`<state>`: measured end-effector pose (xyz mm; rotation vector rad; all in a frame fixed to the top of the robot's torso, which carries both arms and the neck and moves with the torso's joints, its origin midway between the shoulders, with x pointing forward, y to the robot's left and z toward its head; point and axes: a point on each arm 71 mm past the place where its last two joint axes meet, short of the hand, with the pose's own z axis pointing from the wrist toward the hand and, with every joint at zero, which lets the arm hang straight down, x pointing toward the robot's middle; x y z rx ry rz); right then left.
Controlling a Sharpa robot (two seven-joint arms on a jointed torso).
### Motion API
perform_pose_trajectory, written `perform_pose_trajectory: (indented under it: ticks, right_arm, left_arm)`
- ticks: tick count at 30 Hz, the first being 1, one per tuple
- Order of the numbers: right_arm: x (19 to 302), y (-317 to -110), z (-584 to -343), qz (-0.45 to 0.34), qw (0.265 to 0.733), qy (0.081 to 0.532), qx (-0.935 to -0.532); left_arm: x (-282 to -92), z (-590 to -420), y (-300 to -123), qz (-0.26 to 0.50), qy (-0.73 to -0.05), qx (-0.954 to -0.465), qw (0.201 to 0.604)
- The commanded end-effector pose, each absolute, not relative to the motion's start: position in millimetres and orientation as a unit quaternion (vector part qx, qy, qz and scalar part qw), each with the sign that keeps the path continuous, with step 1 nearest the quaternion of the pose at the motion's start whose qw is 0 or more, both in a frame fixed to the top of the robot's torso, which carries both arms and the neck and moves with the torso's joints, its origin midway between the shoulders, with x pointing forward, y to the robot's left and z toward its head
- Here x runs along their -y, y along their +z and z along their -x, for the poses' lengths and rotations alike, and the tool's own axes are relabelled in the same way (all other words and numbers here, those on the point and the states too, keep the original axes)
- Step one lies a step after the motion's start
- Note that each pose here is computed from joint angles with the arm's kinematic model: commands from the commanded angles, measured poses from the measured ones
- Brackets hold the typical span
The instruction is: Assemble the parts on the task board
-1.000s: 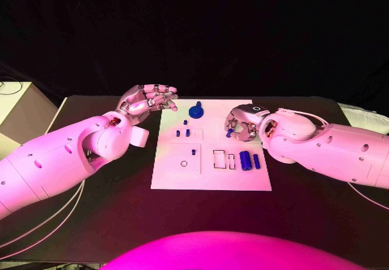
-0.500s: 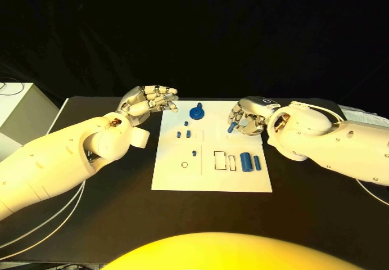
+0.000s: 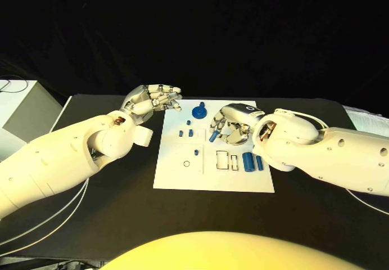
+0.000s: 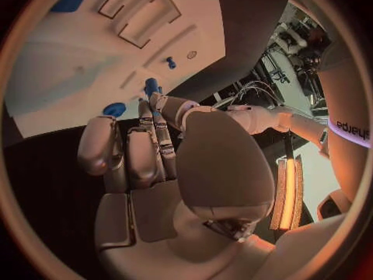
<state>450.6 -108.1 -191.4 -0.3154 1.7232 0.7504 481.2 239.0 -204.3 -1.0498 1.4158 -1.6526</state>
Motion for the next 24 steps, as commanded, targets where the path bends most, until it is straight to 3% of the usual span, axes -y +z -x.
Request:
perform_pose_trajectory:
  ticks: [1, 15, 24]
  right_arm:
    - [94.7, -195.3, -442.9, 0.16, 0.573, 0.331, -0.733]
    - [53.6, -210.8, -415.6, 0.204, 0.556, 0.361, -0.72]
    - [39.0, -221.3, -407.8, 0.227, 0.556, 0.354, -0.717]
  left_arm:
    - [-236.3, -480.9, -203.5, 0.401, -0.646, -0.547, 0.35]
    - [-235.4, -480.9, -203.7, 0.401, -0.647, -0.548, 0.348]
    - [-234.9, -480.9, -203.7, 0.401, -0.647, -0.548, 0.348]
